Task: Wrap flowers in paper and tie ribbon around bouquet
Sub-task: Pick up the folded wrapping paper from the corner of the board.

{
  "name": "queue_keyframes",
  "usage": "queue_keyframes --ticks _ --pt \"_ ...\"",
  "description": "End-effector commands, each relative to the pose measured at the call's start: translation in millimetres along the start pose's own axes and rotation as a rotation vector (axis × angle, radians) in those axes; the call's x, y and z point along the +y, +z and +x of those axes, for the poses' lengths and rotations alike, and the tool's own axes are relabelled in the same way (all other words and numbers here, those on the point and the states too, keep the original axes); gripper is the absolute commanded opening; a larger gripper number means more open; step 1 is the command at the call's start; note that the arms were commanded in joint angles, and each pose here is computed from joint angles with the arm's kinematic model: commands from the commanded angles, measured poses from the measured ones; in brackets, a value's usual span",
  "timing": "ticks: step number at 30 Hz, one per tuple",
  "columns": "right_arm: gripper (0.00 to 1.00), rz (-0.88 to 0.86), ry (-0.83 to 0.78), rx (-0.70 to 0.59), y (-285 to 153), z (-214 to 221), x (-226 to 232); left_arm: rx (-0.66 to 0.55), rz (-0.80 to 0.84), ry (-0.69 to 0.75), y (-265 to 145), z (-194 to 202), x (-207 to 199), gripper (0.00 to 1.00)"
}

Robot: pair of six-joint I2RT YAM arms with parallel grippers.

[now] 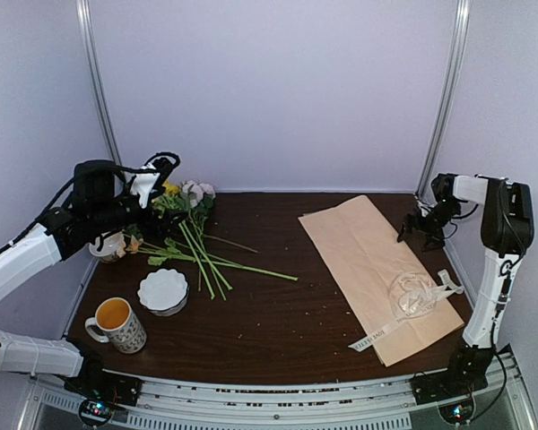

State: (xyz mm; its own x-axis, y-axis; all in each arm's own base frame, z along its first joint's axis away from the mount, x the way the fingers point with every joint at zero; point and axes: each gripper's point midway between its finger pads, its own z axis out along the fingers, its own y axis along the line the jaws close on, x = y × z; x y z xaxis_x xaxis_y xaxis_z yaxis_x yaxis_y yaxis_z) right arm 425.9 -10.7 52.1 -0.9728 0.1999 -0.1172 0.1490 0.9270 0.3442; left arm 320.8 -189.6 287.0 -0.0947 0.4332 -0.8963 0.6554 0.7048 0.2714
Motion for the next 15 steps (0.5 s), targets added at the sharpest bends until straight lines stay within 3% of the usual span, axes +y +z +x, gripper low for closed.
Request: queue_keyframes --ticks 1,4,7,11,15 --pt "0.99 0.015 0.084 -0.050 10.4 -25.9 -5.5 -0.043 -0.003 0.024 -3.6 -10.3 0.0 0.89" --pt "0.97 -0.001 0.096 -0.012 25.5 -20.3 -1.7 -0.043 -0.010 0.029 -4.6 -10.4 0.9 0.90" --pt "0.96 -0.126 0.051 0.065 39.7 -6.4 28.7 -0.045 -0.010 0.034 -5.4 -10.4 0.8 0.90" --pt "0.88 -0.186 0.005 0.125 51.3 5.1 54.2 -0.044 -0.012 0.034 -5.3 -10.7 1.5 0.90" --pt "0.61 -0.201 -0.006 0.098 47.9 0.1 65.4 -0.047 -0.015 0.037 -6.7 -11.0 1.5 0.90"
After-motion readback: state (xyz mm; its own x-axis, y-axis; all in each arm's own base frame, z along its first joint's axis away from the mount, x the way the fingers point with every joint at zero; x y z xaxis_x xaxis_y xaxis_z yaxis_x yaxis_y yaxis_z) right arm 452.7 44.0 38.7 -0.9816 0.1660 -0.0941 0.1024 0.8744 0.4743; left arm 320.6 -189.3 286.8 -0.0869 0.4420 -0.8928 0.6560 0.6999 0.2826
